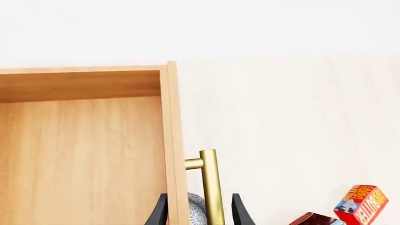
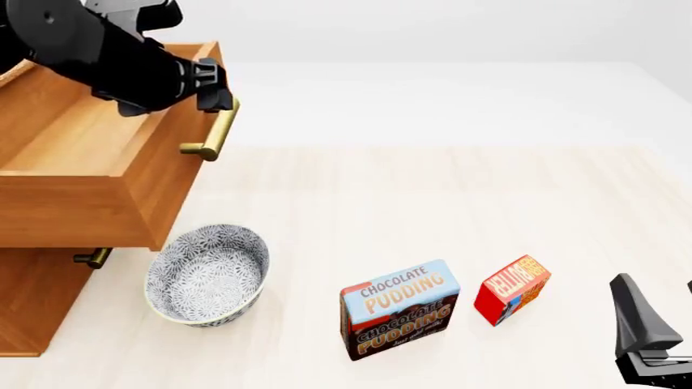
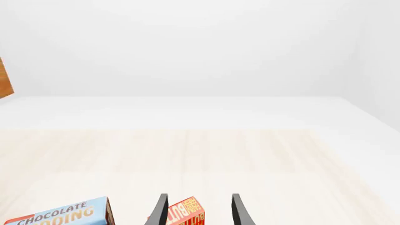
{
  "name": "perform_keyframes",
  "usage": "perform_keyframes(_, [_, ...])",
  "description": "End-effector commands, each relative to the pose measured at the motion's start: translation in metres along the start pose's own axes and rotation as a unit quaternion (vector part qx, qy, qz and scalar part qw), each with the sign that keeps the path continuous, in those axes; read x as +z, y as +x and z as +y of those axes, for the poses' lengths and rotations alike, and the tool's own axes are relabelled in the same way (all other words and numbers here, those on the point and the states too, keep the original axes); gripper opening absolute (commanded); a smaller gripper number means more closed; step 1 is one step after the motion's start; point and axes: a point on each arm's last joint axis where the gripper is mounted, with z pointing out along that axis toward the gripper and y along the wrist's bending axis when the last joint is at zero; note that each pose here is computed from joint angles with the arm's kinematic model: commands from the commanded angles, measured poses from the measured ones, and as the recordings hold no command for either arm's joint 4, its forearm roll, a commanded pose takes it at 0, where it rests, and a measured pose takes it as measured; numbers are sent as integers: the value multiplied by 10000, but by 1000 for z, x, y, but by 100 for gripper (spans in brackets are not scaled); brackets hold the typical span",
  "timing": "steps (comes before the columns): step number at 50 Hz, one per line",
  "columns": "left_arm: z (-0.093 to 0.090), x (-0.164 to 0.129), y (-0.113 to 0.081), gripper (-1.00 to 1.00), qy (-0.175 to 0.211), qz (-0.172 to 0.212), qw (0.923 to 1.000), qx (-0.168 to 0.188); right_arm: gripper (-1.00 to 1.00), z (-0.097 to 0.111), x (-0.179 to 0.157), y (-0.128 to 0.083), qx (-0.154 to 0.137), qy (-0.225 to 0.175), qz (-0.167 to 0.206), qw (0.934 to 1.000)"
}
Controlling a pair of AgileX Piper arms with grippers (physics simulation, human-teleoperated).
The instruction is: Put the butter at the back in the top drawer of the cabinet and close it.
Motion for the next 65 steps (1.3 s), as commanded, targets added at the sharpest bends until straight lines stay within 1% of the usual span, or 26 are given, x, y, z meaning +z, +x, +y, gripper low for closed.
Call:
perform_keyframes(1, [-16, -26, -11, 100, 382, -266, 9987, 204, 100, 0, 0, 0, 0, 0, 0, 10000])
perform_keyframes(15, [-9, -66, -21, 100, 336, -481, 9978, 317, 100, 0, 0, 0, 0, 0, 0, 10000])
perform_keyframes(25, [-8, -84, -23, 100, 336, -575, 9972, 344, 100, 0, 0, 0, 0, 0, 0, 10000])
perform_keyframes(32, [-11, -94, -26, 100, 394, -656, 9962, 405, 100, 0, 0, 0, 0, 0, 0, 10000])
perform_keyframes(34, [-17, -98, -29, 100, 479, -746, 9948, 510, 100, 0, 0, 0, 0, 0, 0, 10000])
perform_keyframes(43, [-32, -97, -36, 100, 664, -799, 9919, 728, 100, 0, 0, 0, 0, 0, 0, 10000])
perform_keyframes(44, [-40, -94, -38, 100, 751, -799, 9906, 813, 100, 0, 0, 0, 0, 0, 0, 10000])
perform_keyframes(47, [-44, -91, -39, 100, 792, -812, 9895, 898, 100, 0, 0, 0, 0, 0, 0, 10000])
perform_keyframes(50, [-55, -85, -41, 100, 905, -795, 9877, 995, 100, 0, 0, 0, 0, 0, 0, 10000])
perform_keyframes(56, [-69, -72, -41, 100, 1028, -732, 9852, 1157, 100, 0, 0, 0, 0, 0, 0, 10000])
perform_keyframes(58, [-70, -71, -42, 100, 1045, -734, 9848, 1177, 100, 0, 0, 0, 0, 0, 0, 10000])
perform_keyframes(61, [-77, -63, -40, 100, 1098, -681, 9835, 1265, 100, 0, 0, 0, 0, 0, 0, 10000])
perform_keyframes(62, [-84, -57, -39, 100, 1148, -627, 9822, 1348, 100, 0, 0, 0, 0, 0, 0, 10000])
perform_keyframes(64, [-88, -51, -37, 100, 1162, -561, 9819, 1386, 100, 0, 0, 0, 0, 0, 0, 10000])
perform_keyframes(65, [-94, -45, -36, 100, 1202, -496, 9815, 1407, 100, 0, 0, 0, 0, 0, 0, 10000])
